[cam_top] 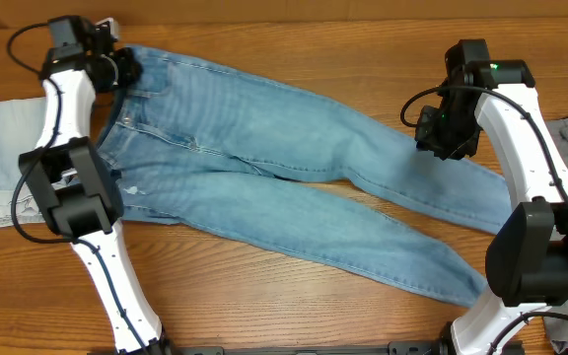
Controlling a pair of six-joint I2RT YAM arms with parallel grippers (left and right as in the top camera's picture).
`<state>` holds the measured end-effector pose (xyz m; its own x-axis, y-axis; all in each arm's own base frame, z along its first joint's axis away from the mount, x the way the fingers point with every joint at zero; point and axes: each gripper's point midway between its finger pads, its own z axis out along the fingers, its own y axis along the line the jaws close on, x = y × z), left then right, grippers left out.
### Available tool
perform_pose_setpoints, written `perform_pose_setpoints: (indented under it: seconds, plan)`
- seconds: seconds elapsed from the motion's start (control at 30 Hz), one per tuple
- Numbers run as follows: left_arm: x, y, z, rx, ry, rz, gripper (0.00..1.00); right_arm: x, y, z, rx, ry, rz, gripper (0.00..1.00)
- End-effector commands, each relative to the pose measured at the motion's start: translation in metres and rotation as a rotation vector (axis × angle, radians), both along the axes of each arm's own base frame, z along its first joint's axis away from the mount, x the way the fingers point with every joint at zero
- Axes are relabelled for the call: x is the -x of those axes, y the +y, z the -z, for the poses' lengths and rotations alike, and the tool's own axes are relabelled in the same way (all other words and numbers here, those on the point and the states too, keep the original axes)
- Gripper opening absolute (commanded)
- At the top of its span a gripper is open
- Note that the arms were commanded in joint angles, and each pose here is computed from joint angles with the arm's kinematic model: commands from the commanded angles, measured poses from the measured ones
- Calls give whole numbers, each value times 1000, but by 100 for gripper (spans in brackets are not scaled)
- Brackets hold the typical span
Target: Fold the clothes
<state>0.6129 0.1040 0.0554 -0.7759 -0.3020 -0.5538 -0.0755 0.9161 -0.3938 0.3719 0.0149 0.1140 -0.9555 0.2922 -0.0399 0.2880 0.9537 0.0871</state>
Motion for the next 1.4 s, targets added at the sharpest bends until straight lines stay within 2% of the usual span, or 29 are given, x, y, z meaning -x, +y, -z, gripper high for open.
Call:
perform_pose_setpoints:
  seconds: [0.0,0.03,0.07,0.1,0.13,0.2,0.23,0.27,0.3,0.37,0.5,0.6,0.83,0.97,1.23,1.37]
  plan:
    - [-5,25,-14,-31,-31,-61,11,7,-3,-7,9,13,2,36]
    - [-6,26,-19,-29,-37,-60,21,11,-8,-6,39,33,15,36]
    - [-7,25,-25,-26,-46,-55,45,14,-21,-6,112,42,69,37]
    - [-9,25,-32,-28,-51,-54,56,14,-27,-6,149,41,101,38]
    - [-11,19,-48,-15,-69,-37,75,12,-31,-7,169,31,123,40]
    - [-14,7,-74,21,-103,4,79,10,-32,-6,168,24,136,40]
    - [-14,-2,-92,47,-120,33,76,10,-36,-5,166,27,173,13]
    - [-12,-9,-108,65,-131,54,73,12,-42,-3,166,32,203,4]
    - [-6,-16,-125,88,-119,63,53,15,-56,1,165,44,243,4]
    - [8,-25,-138,112,-64,51,4,21,-75,12,151,68,296,4]
    - [43,-43,-128,132,120,24,4,18,-87,51,33,42,355,4]
    - [59,-60,-115,99,224,28,4,14,-74,84,-50,36,307,4]
    - [74,-67,-95,-127,340,-11,4,0,-70,145,-62,54,235,4]
    - [77,-67,-93,-148,356,-15,4,-17,-78,166,-29,0,231,4]
    - [85,-63,-90,-170,394,-22,4,-50,-87,163,3,-140,159,4]
    - [91,-57,-87,-202,420,-37,4,-78,-95,117,13,-169,128,4]
